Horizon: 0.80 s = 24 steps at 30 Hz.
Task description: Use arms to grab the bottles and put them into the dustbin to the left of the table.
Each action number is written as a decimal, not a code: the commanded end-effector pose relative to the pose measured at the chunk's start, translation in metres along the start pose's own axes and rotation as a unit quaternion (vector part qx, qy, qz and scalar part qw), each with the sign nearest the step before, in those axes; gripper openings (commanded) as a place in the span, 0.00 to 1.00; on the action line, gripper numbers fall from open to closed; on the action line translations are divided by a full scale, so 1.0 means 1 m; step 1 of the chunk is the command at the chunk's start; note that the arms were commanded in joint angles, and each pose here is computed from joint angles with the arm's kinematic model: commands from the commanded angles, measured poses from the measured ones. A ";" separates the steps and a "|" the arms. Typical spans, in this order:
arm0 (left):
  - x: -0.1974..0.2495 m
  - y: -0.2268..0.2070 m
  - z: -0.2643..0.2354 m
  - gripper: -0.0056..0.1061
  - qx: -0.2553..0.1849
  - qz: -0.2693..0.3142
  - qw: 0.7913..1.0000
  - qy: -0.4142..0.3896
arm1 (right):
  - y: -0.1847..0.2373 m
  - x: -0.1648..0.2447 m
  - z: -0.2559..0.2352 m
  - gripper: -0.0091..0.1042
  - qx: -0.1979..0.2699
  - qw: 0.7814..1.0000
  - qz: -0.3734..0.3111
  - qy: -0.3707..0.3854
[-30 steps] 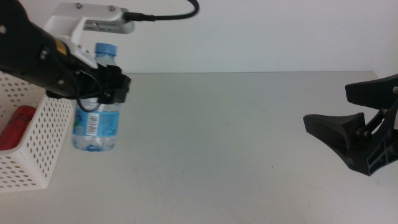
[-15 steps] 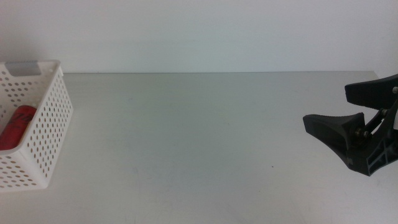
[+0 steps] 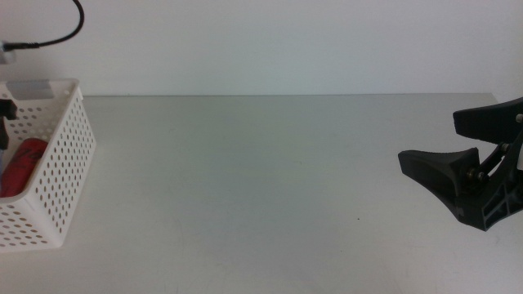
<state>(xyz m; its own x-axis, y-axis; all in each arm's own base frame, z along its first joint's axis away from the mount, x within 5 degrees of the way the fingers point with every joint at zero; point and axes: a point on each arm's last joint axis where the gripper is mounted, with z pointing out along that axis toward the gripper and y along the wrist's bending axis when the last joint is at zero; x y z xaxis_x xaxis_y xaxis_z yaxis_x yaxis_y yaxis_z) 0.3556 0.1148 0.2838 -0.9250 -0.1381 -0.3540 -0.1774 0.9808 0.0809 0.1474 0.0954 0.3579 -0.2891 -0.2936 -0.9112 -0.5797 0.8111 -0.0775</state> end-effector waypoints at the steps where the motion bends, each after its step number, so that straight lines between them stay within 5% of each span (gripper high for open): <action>1: -0.014 0.000 -0.017 0.04 -0.006 -0.004 0.998 -0.064 | -0.003 -0.015 -0.007 0.67 0.010 0.999 -0.008 -0.051; 13: -0.021 -0.010 0.009 0.09 0.049 0.006 0.997 -0.060 | -0.003 -0.015 -0.007 0.67 0.010 0.999 -0.008 -0.051; 17: -0.022 -0.014 0.009 0.25 0.067 0.017 0.996 -0.064 | -0.003 -0.015 -0.007 0.67 0.010 0.999 -0.008 -0.051; 24: -0.021 -0.016 0.009 0.73 0.080 0.042 0.994 -0.063 | -0.003 -0.015 -0.007 0.67 0.010 0.999 -0.008 -0.051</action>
<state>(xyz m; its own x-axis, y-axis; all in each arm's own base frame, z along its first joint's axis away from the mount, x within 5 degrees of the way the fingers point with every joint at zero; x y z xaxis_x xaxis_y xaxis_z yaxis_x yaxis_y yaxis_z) 0.3799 0.1077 0.2501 -0.9354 -0.0239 -0.3529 -0.0235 0.9997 -0.0054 0.1474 0.0954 0.3579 -0.2891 -0.2936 -0.9112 -0.5797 0.8111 -0.0775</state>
